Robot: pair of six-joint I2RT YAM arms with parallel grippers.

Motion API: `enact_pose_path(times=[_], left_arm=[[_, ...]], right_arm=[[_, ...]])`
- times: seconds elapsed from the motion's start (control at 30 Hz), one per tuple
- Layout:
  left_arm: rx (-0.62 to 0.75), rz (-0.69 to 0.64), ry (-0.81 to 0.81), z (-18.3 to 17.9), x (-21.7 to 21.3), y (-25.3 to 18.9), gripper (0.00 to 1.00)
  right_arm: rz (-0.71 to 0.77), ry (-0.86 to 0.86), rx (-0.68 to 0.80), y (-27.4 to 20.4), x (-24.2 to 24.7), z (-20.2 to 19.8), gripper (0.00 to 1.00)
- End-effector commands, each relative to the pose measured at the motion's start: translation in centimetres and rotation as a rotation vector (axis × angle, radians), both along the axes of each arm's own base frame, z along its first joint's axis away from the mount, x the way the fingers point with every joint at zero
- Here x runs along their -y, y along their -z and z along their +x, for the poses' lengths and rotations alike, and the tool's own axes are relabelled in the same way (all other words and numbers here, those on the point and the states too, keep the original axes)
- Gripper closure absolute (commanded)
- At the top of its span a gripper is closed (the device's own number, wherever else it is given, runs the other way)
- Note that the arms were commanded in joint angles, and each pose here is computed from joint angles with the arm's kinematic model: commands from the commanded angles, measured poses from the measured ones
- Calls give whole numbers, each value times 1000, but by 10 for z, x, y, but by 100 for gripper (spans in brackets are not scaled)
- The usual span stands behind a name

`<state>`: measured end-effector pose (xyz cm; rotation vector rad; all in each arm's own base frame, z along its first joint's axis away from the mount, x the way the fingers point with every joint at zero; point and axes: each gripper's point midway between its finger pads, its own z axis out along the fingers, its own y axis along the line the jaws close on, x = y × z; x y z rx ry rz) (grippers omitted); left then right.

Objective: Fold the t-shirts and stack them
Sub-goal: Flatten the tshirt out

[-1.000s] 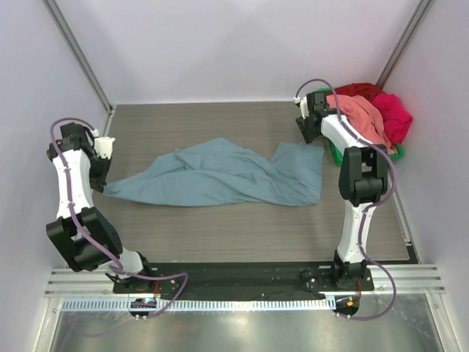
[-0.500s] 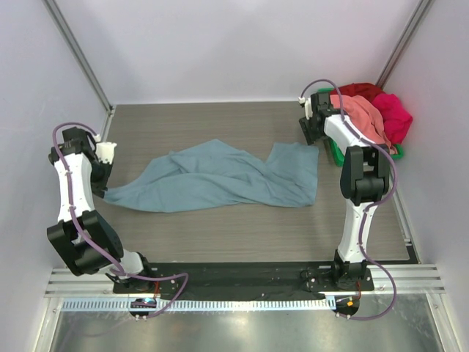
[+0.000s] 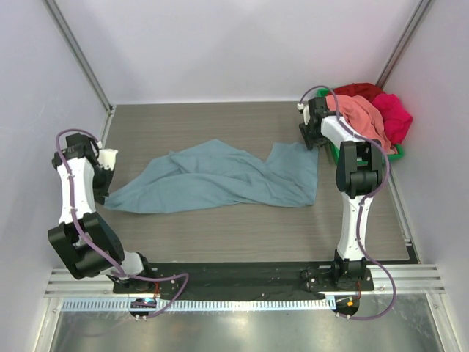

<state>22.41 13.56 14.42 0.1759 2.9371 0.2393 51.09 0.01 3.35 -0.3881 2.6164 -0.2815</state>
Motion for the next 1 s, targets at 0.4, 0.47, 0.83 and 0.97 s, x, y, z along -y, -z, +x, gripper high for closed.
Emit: enact_pose_path(times=[0.4,0.47,0.83,0.97], left_arm=[[6,59,-29,-16,-5,-10,100],[9,66,-35,-17,-6,-11,99],[20,114,-46,-24,-10,-21,52],[99,109,-46,-12,-9,-45,30]], right_arm=[[104,33,-6,10,-6,14,58],[113,45,-16,15,-5,13,57],[208,39,-54,35,-12,21,86],[223,13,8,12,-14,38,99]])
